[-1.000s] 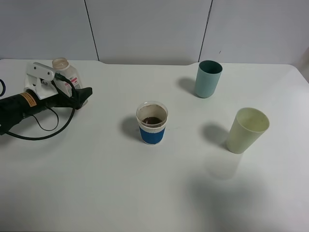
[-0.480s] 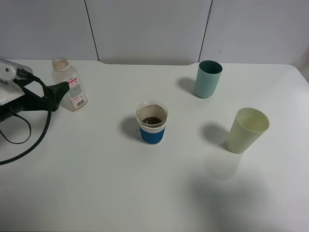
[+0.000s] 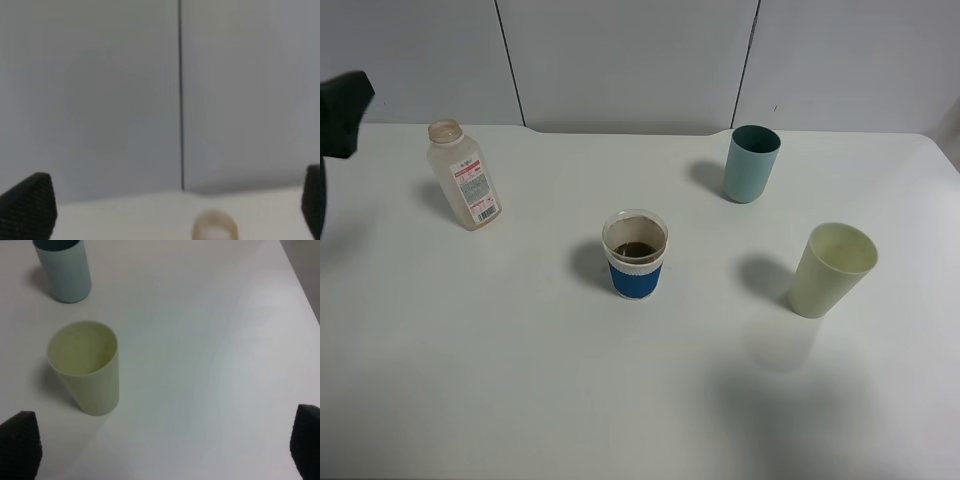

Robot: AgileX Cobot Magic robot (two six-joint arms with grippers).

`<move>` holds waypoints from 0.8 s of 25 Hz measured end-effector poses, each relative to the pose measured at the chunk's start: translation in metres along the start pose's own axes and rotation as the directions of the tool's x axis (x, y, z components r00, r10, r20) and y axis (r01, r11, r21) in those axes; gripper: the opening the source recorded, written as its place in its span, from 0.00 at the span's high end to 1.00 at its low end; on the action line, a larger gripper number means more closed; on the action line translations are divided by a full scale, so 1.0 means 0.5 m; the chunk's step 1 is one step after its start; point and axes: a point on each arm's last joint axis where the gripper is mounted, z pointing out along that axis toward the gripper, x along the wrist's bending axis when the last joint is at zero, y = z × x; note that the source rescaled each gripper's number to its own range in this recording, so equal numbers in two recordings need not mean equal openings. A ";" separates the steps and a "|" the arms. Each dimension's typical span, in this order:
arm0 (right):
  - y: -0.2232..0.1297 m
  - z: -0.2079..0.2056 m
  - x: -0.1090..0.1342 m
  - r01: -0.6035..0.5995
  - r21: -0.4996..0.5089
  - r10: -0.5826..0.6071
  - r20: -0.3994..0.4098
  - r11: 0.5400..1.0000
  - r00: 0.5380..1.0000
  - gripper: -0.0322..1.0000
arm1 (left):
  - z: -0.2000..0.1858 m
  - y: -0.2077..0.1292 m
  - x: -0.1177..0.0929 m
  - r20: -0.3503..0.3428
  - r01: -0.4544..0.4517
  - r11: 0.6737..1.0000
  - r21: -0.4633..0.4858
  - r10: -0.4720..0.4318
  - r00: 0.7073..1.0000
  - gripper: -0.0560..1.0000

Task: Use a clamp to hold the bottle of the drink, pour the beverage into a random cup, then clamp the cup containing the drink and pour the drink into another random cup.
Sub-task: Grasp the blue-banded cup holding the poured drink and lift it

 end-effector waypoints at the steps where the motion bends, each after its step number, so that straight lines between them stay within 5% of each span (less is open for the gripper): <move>1: 0.000 0.000 0.000 0.000 0.000 0.000 0.000 1.000 1.000 0.00 | -0.006 0.013 0.001 -0.011 -0.005 1.000 -0.006 0.005 1.000 0.00; 7: 0.000 0.000 0.000 0.000 0.000 0.000 0.000 1.000 1.000 0.00 | -0.051 0.099 0.005 -0.083 -0.037 0.999 -0.015 0.036 0.996 0.00; 15: 0.000 0.000 0.000 0.000 0.000 0.000 0.000 1.000 1.000 0.00 | -0.136 0.176 0.010 -0.193 -0.010 0.992 0.127 0.035 0.980 0.00; 20: 0.000 0.000 0.000 0.000 0.000 0.000 0.000 1.000 1.000 0.00 | -0.193 0.203 0.000 -0.186 -0.022 0.968 0.249 0.070 0.980 0.00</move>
